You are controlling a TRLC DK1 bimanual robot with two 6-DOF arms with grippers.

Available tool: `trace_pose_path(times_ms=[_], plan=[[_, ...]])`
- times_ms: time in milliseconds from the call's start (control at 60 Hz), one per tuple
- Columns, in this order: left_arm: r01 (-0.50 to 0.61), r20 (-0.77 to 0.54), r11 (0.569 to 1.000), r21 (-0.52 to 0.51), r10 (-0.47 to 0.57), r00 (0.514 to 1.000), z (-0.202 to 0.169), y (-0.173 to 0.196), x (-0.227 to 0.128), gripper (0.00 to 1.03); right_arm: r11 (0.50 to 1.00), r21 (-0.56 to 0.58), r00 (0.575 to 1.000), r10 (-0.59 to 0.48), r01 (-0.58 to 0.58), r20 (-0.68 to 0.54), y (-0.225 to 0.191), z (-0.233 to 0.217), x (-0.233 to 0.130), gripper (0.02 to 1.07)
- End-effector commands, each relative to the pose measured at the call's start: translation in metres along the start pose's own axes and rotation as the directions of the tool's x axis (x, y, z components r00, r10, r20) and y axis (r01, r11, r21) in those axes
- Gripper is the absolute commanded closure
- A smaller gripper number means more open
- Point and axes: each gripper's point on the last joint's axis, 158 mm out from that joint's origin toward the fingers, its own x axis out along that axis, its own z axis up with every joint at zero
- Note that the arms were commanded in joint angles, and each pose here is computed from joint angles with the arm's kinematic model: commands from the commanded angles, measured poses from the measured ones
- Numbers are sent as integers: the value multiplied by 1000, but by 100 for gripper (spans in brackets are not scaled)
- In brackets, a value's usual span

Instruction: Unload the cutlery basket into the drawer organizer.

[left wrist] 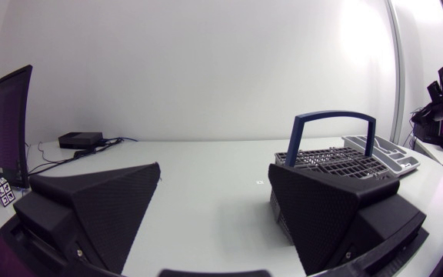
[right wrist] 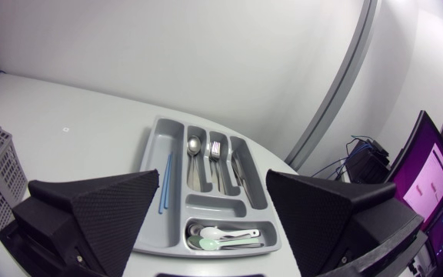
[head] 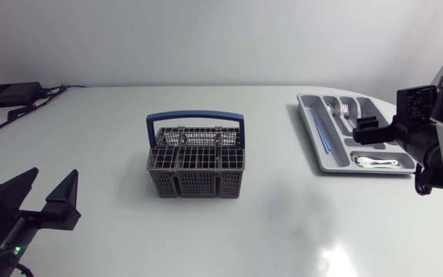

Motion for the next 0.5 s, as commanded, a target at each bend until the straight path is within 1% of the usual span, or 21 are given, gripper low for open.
trace_pose_path(times_ms=[0, 83, 183, 483], plan=[[-16, -1, 1000, -19, 16, 1000, -6, 3, 1, 5, 998, 51, 999, 30, -30, 17, 9, -3, -17, 6], [-16, -1, 1000, -19, 16, 1000, -6, 3, 1, 5, 994, 91, 997, 58, -63, 57, 12, 1, -34, 6], [-16, -1, 1000, -19, 16, 1000, -6, 3, 1, 5, 990, 109, 991, 82, -94, 111, 19, 5, -53, 7], [-16, -1, 1000, -19, 16, 1000, -6, 3, 1, 5, 981, 157, 980, 81, -110, 183, 14, -3, -89, 7]])
